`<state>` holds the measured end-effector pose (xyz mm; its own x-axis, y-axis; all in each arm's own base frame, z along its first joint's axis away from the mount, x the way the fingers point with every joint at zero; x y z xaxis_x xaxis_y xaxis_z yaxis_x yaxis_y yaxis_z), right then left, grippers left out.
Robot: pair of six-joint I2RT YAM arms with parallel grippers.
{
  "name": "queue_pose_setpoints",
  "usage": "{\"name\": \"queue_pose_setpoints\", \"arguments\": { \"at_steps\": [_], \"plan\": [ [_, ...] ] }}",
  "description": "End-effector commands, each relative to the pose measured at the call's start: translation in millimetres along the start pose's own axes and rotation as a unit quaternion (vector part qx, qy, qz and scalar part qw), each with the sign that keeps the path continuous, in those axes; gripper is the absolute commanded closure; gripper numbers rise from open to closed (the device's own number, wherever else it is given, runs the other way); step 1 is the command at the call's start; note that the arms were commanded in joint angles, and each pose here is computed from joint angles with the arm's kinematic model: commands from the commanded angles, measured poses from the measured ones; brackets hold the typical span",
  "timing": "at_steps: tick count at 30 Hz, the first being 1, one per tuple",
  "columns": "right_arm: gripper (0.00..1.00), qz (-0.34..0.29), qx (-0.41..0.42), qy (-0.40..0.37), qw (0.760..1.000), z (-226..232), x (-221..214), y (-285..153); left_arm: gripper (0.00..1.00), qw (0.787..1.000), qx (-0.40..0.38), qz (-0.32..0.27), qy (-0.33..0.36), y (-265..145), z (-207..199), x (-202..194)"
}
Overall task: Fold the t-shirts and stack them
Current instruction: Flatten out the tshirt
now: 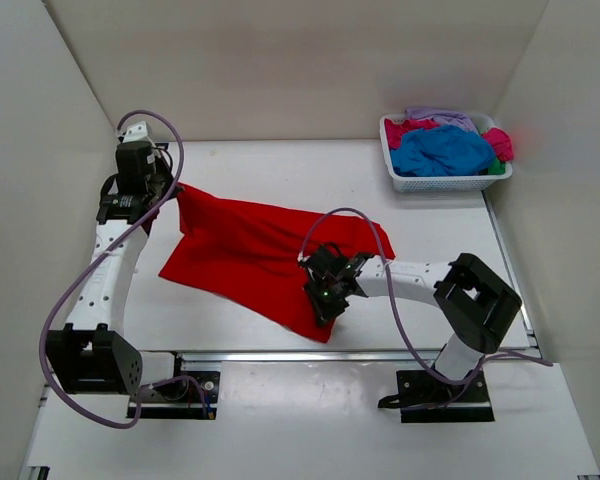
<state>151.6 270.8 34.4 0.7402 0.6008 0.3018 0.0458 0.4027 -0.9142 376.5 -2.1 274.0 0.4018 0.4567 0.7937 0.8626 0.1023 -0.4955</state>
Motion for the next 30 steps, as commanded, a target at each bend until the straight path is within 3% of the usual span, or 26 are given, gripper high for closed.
{"name": "queue_pose_setpoints", "arguments": {
  "at_steps": [1,4,10,12,15,18,22,26,30],
  "plan": [
    [0.94,0.060,-0.109,0.037,0.992,-55.3,-30.6,6.2,1.00,1.000,-0.005,-0.020,0.004,-13.3,2.0,13.4],
    [0.92,0.079,-0.208,0.073,0.972,-113.0,-31.2,-23.0,1.00,1.000,0.008,-0.023,-0.001,-15.0,13.5,18.0],
    [0.91,0.100,-0.288,0.116,0.945,-194.1,-22.2,-58.3,1.00,1.000,0.016,-0.013,-0.003,-19.0,23.3,15.2],
    [0.91,0.116,-0.333,0.133,0.926,-225.6,-20.8,-74.3,1.00,1.000,0.018,-0.005,-0.005,-22.1,24.0,12.5],
    [0.94,0.111,-0.352,0.147,0.918,-236.5,-12.1,-94.7,1.00,1.000,0.011,0.004,-0.008,-26.0,22.0,9.2],
    [0.92,0.023,-0.322,0.095,0.942,-199.1,23.3,-112.1,1.00,1.000,0.008,0.019,-0.006,-24.7,20.4,0.5],
    [0.88,-0.096,-0.189,0.006,0.977,-93.2,71.0,-112.4,1.00,0.999,0.003,0.029,-0.015,-21.5,20.7,-9.6],
    [0.86,-0.171,-0.061,-0.084,0.980,12.3,88.1,-82.7,1.00,0.999,0.006,0.030,-0.028,-12.8,24.3,-14.6],
    [0.79,-0.184,0.014,-0.125,0.975,69.9,92.9,-51.3,1.00,0.999,0.004,0.044,-0.027,-4.5,21.6,-18.0]
  ]
}}
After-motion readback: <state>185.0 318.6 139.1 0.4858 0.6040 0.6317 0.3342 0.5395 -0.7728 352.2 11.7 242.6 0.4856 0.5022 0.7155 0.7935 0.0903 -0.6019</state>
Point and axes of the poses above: each gripper's point midway between its finger pads, its own y axis out along the fingers, its own z axis along the line the jaws close on, x = y × z, the point moved 2 cm from there along -y, back along the fingers, and after that the axes turned 9 degrees about -y, right-handed, at the moved point
